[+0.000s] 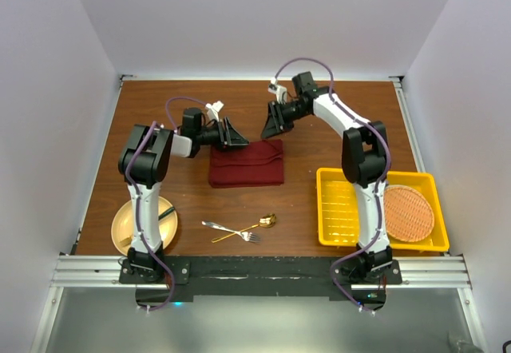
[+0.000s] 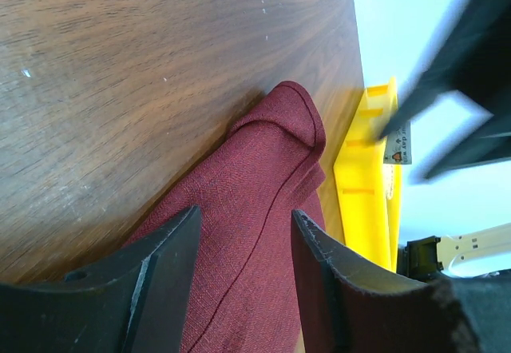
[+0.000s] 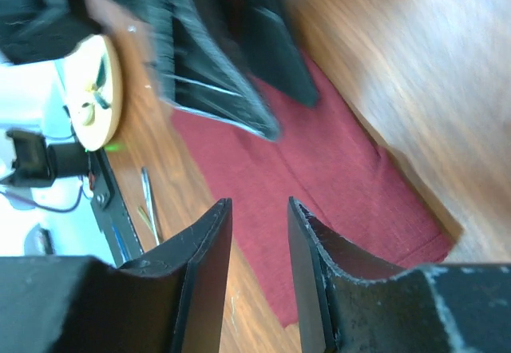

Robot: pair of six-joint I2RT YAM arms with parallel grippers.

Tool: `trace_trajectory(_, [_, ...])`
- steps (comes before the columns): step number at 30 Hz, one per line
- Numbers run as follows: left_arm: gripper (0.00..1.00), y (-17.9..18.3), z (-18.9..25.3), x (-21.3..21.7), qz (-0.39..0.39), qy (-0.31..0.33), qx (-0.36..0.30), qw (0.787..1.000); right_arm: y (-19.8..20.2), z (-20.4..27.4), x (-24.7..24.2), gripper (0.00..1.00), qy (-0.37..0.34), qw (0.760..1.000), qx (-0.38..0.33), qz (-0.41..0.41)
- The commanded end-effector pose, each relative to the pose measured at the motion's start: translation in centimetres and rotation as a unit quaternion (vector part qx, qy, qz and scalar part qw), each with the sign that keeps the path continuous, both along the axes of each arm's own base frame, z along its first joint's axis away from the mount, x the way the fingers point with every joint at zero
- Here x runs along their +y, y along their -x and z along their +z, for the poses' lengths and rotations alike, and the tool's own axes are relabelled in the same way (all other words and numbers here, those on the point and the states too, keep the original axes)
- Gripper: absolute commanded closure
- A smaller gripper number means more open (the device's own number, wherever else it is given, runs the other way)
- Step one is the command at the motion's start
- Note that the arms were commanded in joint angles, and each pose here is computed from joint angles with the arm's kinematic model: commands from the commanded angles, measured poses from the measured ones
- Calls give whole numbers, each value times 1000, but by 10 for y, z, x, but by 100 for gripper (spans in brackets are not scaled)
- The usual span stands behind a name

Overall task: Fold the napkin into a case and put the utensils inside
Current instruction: Smooth out the 2/3-rectangle-folded napkin at the center of the board.

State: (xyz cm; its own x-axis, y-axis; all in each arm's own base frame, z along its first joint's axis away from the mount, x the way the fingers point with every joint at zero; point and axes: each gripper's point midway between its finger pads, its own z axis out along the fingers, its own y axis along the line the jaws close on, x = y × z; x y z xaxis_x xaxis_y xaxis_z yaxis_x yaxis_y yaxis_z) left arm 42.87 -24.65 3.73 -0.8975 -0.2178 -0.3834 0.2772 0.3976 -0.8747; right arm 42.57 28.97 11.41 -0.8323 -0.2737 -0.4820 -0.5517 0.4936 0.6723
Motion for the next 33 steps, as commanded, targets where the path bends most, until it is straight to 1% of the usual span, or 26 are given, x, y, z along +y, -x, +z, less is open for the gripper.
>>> trace_trajectory(1, [44, 8, -43, 20, 31, -44, 49, 997, 17, -58, -9, 63, 37, 995, 79, -41])
trace_trajectory(3, [43, 7, -43, 22, 34, -40, 50, 997, 22, -79, -18, 64, 66, 992, 89, -52])
trace_trajectory(4, [41, 5, -42, 25, 37, -38, 50, 997, 28, -95, -22, 65, 80, 990, 106, -55])
trace_trajectory(8, [35, 4, -34, 39, 31, -22, 45, 998, 26, -133, -41, 68, 125, 980, 128, -81])
trace_trajectory(10, [32, 2, -27, 58, 40, -14, 44, 998, 25, -142, -47, 69, 135, 977, 138, -93])
trace_trajectory(14, [32, 6, -16, 87, 29, 12, 38, 999, 29, -154, -55, 69, 151, 974, 145, -91])
trace_trajectory(15, [31, -1, -12, 103, 39, 14, 32, 999, 30, -155, -55, 69, 151, 974, 146, -89])
trace_trajectory(17, [32, -6, 4, 112, 27, 13, 6, 1000, 28, -154, -53, 69, 148, 976, 136, -84])
trace_trajectory(19, [35, -8, 15, 117, 17, -6, -25, 1000, 25, -151, -50, 69, 144, 979, 123, -75])
trace_trajectory(20, [35, -12, 36, 116, 12, -10, -57, 998, 25, -151, -48, 69, 144, 980, 121, -70])
trace_trajectory(21, [36, -12, 46, 112, 6, -9, -70, 997, 22, -148, -45, 69, 142, 982, 112, -62])
trace_trajectory(22, [37, -12, 57, 108, 0, -2, -75, 997, 21, -146, -44, 69, 140, 982, 109, -60])
trace_trajectory(23, [39, -13, 74, 103, -5, 2, -93, 996, 19, -145, -43, 69, 139, 983, 105, -59])
trace_trajectory(25, [45, -13, 93, 83, -16, 9, -115, 993, 17, -142, -42, 70, 138, 984, 96, -53])
trace_trajectory(26, [48, -12, 100, 71, -21, 12, -120, 992, 17, -141, -41, 70, 140, 985, 93, -51])
trace_trajectory(27, [56, -7, 103, 51, -31, 24, -105, 994, 16, -140, -41, 72, 139, 985, 89, -49])
trace_trajectory(28, [60, -12, 102, 41, -28, 26, -117, 992, 17, -140, -42, 73, 142, 985, 90, -46])
trace_trajectory(29, [68, -10, 102, 23, -38, 31, -117, 992, 17, -140, -43, 74, 143, 985, 89, -45])
trace_trajectory(30, [71, -11, 102, 14, -33, 38, -104, 993, 18, -139, -43, 76, 144, 985, 87, -43])
trace_trajectory(31, [73, -18, 91, 7, -23, 37, -99, 994, 19, -139, -44, 77, 145, 985, 89, -43])
trace_trajectory(32, [77, -18, 89, -6, -31, 40, -97, 994, 20, -140, -45, 78, 147, 984, 90, -44])
trace_trajectory(33, [79, -22, 82, -11, -20, 37, -82, 996, 20, -139, -46, 78, 147, 984, 90, -45])
